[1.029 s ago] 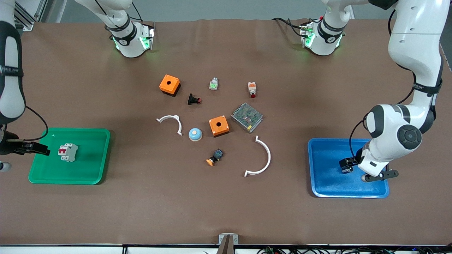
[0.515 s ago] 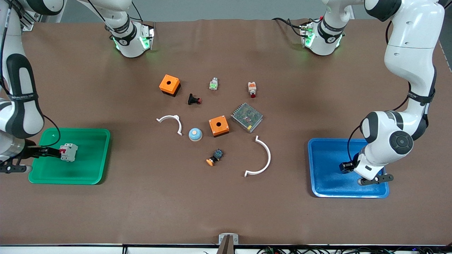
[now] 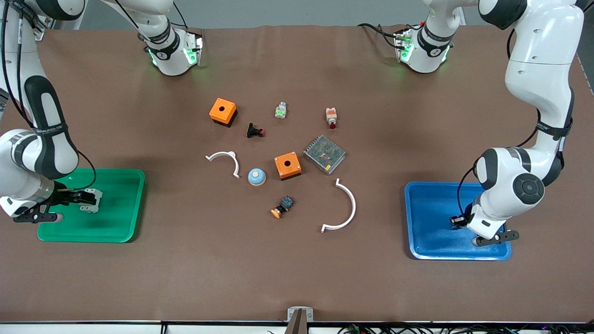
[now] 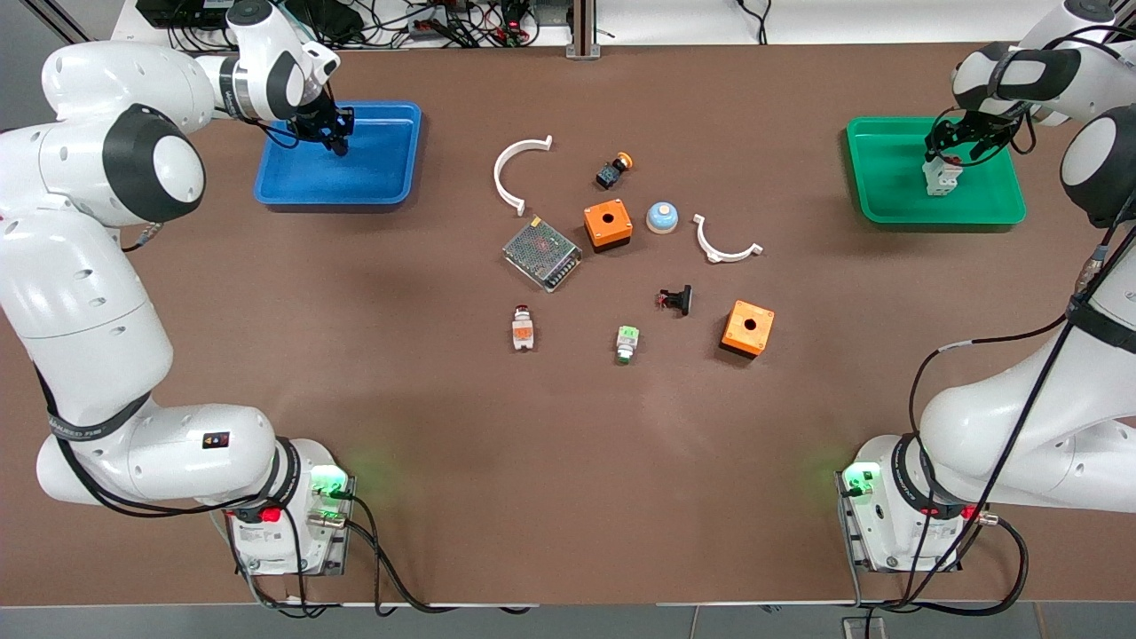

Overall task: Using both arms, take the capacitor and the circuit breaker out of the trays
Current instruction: 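Grasp the black capacitor with the left gripper while the right gripper grasps the breaker, then carry the capacitor and the breaker out of the trays toward the table middle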

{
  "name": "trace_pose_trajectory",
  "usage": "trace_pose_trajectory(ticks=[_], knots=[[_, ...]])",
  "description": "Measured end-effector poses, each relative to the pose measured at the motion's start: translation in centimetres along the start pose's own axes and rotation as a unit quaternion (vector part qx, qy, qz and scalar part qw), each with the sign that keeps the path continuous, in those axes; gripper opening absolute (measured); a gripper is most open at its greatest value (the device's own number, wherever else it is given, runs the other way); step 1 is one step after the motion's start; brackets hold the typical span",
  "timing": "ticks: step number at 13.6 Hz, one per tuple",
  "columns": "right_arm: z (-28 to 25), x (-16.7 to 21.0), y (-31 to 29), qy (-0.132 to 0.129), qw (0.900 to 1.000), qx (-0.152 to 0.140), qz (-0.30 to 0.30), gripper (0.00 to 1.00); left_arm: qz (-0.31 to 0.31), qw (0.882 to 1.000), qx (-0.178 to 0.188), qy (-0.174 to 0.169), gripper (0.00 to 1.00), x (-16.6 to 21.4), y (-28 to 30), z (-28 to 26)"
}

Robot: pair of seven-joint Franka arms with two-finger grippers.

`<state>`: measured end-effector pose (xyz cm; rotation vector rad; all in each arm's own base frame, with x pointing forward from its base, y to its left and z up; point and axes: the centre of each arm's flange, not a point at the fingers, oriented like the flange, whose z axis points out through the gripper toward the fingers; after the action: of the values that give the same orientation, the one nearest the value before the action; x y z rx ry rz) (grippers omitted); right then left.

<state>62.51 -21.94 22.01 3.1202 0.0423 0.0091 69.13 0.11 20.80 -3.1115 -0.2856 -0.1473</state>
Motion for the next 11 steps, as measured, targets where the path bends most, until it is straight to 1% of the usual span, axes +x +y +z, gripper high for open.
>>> trace_pose_trajectory(ticks=[1,2,3,5,6,7,8,9,11], knots=[[0.3,-0.2,-0.1,0.001,1.000,0.000,-0.002,1.00,-0.001,1.000,0.000,0.003,0.34,0.2,0.1,-0.4],[0.5,-0.3,-0.1,-0.001,1.000,0.000,-0.002,0.96,-0.001,1.000,0.000,0.002,0.34,0.4,0.2,-1.2],[0.6,-0.4,-0.1,-0.002,1.000,0.001,-0.003,0.95,-0.002,1.000,0.002,-0.007,0.34,0.3,0.8,-2.3],[0.9,-0.6,-0.2,-0.005,1.000,0.002,-0.003,0.74,-0.010,1.000,0.006,-0.025,0.34,-0.5,4.3,-6.0],[0.9,-0.7,-0.3,-0.005,1.000,0.003,-0.005,0.63,-0.012,0.999,0.010,-0.034,0.34,-1.6,7.5,-8.0],[1.0,-0.7,-0.3,-0.005,1.000,0.005,-0.007,0.51,-0.017,0.999,0.015,-0.040,0.34,-3.0,11.0,-9.8],[1.0,-0.7,-0.3,-0.004,1.000,0.007,-0.008,0.41,-0.024,0.999,0.018,-0.041,0.34,-4.6,14.7,-11.2],[0.9,-0.7,-0.2,-0.003,1.000,0.008,-0.010,0.40,-0.031,0.999,0.019,-0.040,0.34,-6.5,18.3,-12.0],[0.4,-0.2,-0.4,-0.002,1.000,0.011,-0.014,0.40,-0.049,0.998,0.023,-0.043,0.34,-10.7,25.1,-11.8]])
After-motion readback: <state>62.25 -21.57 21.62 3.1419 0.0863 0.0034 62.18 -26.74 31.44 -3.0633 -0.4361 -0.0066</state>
